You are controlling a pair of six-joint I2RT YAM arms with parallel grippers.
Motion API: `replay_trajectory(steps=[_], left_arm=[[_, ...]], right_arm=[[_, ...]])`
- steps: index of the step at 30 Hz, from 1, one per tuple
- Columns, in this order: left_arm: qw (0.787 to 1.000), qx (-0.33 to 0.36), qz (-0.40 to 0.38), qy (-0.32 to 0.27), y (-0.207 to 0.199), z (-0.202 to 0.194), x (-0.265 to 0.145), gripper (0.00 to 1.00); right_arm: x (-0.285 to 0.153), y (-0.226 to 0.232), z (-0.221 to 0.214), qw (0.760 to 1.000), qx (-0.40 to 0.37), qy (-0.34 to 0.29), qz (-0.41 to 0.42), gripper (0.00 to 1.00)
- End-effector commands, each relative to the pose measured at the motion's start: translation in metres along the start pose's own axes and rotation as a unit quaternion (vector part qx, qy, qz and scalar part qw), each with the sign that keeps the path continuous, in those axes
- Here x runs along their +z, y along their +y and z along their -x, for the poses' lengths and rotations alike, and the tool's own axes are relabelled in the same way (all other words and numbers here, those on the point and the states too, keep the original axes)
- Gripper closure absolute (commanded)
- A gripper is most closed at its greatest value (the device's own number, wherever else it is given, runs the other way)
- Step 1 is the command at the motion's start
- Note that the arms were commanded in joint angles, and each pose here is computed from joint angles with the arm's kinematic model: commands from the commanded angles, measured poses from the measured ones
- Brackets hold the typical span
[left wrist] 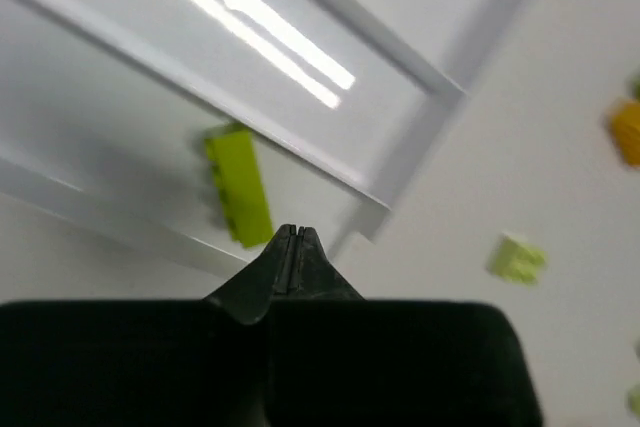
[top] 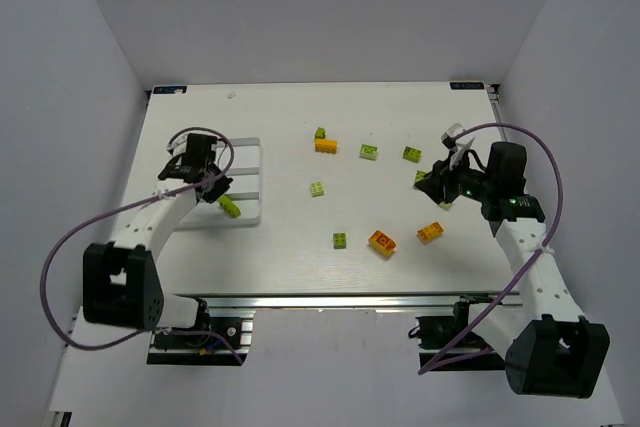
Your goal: Sort the legos into containers by color
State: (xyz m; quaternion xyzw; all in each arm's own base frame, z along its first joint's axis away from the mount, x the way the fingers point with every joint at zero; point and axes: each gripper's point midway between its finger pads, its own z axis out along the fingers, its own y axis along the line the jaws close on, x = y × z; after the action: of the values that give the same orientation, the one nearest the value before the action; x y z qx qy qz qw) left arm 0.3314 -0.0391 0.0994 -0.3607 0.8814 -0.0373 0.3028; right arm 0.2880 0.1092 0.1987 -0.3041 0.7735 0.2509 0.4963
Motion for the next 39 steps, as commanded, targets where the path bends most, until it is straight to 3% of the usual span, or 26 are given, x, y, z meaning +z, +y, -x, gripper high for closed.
replay_trajectory(steps=[1,3,4,5,6,7,9,12,14,15,17,22,25,26,39], left_arm=[[0.974,0.11,-0.197,-0.018,-0.049,0.008,-0.06,1.0],[0.942,0.182,-0.28,-0.048,-0.066,0.004,-0.08,0.99],[0.925,0.201,-0.319,-0.045,-0.07,-0.007,-0.088,0.93],[0.911,0.223,-0.339,-0.067,-0.071,-0.006,-0.103,0.79],[0.905,0.231,-0.349,-0.071,-0.071,-0.008,-0.108,0.51],[0.896,0.239,-0.365,-0.076,-0.072,-0.01,-0.113,0.41],[0.881,0.262,-0.386,-0.081,-0.07,-0.017,-0.12,0.25],[0.863,0.282,-0.411,-0.086,-0.069,-0.027,-0.123,0.17],[0.851,0.29,-0.429,-0.083,-0.071,-0.032,-0.13,0.15],[0.85,0.29,-0.432,-0.085,-0.07,-0.03,-0.133,0.14],[0.846,0.29,-0.438,-0.092,-0.069,-0.029,-0.139,0.13],[0.834,0.29,-0.454,-0.117,-0.066,-0.031,-0.155,0.1],[0.837,0.289,-0.449,-0.123,-0.065,-0.029,-0.155,0.1],[0.837,0.289,-0.448,-0.123,-0.065,-0.028,-0.156,0.1],[0.829,0.291,-0.46,-0.13,-0.066,-0.027,-0.163,0.1]], right_arm=[[0.01,-0.004,0.002,1.0,-0.02,0.007,-0.013,0.73],[0.017,-0.008,0.005,0.999,-0.023,0.017,-0.022,0.84],[0.019,-0.017,0.004,0.998,-0.019,0.026,-0.045,0.84],[0.024,-0.026,0.004,0.998,-0.014,0.035,-0.057,0.8],[0.026,-0.031,0.004,0.997,-0.014,0.042,-0.067,0.61],[0.028,-0.041,0.0,0.995,-0.009,0.058,-0.086,0.54],[0.039,-0.041,-0.005,0.994,-0.005,0.089,-0.069,0.42],[0.053,-0.031,-0.024,0.99,0.007,0.133,-0.049,0.34],[0.054,-0.056,-0.03,0.983,0.001,0.147,-0.106,0.28],[0.06,-0.059,-0.025,0.982,-0.012,0.145,-0.117,0.18],[0.072,-0.08,-0.028,0.977,-0.025,0.157,-0.14,0.11],[0.116,-0.124,-0.025,0.965,-0.087,0.227,-0.104,0.11],[0.132,-0.143,-0.048,0.947,-0.106,0.293,-0.076,0.11],[0.138,-0.152,-0.033,0.947,-0.123,0.286,-0.076,0.11],[0.165,-0.173,-0.07,0.929,-0.155,0.337,-0.01,0.14]])
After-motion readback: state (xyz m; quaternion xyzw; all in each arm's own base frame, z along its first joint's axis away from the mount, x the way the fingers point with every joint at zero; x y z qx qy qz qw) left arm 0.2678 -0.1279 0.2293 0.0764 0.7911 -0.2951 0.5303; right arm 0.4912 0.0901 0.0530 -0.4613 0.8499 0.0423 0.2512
